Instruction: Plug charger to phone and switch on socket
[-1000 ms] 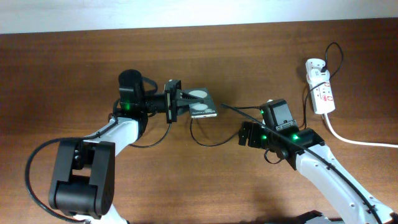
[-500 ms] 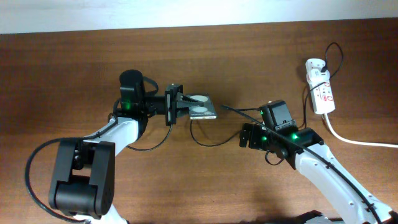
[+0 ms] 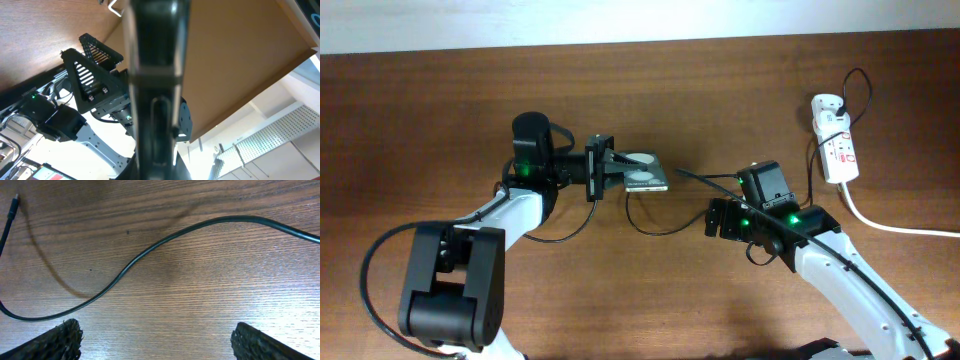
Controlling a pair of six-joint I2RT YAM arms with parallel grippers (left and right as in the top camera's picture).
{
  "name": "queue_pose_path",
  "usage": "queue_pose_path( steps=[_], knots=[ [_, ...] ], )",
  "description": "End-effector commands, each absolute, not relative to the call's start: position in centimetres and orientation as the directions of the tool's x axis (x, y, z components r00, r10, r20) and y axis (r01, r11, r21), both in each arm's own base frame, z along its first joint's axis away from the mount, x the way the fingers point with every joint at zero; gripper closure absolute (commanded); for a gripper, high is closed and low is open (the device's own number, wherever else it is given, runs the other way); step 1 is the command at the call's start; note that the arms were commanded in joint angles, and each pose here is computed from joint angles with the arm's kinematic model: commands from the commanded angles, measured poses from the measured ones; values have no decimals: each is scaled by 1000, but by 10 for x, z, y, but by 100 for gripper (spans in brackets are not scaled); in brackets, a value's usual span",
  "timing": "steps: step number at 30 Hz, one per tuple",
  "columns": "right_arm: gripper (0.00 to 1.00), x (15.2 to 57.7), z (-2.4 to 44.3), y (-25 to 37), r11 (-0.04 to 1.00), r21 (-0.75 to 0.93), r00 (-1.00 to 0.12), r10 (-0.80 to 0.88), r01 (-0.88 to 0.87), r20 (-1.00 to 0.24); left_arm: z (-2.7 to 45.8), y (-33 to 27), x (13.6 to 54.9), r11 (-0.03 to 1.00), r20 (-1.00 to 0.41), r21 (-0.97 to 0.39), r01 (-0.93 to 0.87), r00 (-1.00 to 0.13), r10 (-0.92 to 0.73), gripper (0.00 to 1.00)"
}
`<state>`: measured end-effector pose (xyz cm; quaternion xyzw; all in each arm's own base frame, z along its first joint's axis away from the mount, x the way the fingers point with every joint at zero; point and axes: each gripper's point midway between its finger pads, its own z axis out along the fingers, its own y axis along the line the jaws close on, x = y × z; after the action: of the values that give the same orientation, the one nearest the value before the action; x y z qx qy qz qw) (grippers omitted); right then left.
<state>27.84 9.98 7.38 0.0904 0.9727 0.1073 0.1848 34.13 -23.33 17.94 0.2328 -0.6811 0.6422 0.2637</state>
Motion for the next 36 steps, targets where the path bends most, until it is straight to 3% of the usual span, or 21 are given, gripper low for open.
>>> queue_pose_path(
  steps=[1,15,23,33,36],
  knots=[
    [1,280,72,97,964,227,-915,209,135,-345,183,-232,345,67,651,-759,-648,-759,32,100],
    [1,280,73,97,964,227,-915,209,135,-346,184,-232,345,66,644,-765,-641,-765,33,100],
    [1,280,73,97,964,227,-915,209,135,-346,178,-226,374,28,370,-927,-375,-922,-112,100],
    [1,281,73,99,962,238,-913,212,132,-348,181,-144,403,12,150,-987,-158,-958,-246,100],
    [1,279,81,129,918,389,-930,203,72,-306,181,-125,409,9,136,-989,-144,-948,-289,100]
  ],
)
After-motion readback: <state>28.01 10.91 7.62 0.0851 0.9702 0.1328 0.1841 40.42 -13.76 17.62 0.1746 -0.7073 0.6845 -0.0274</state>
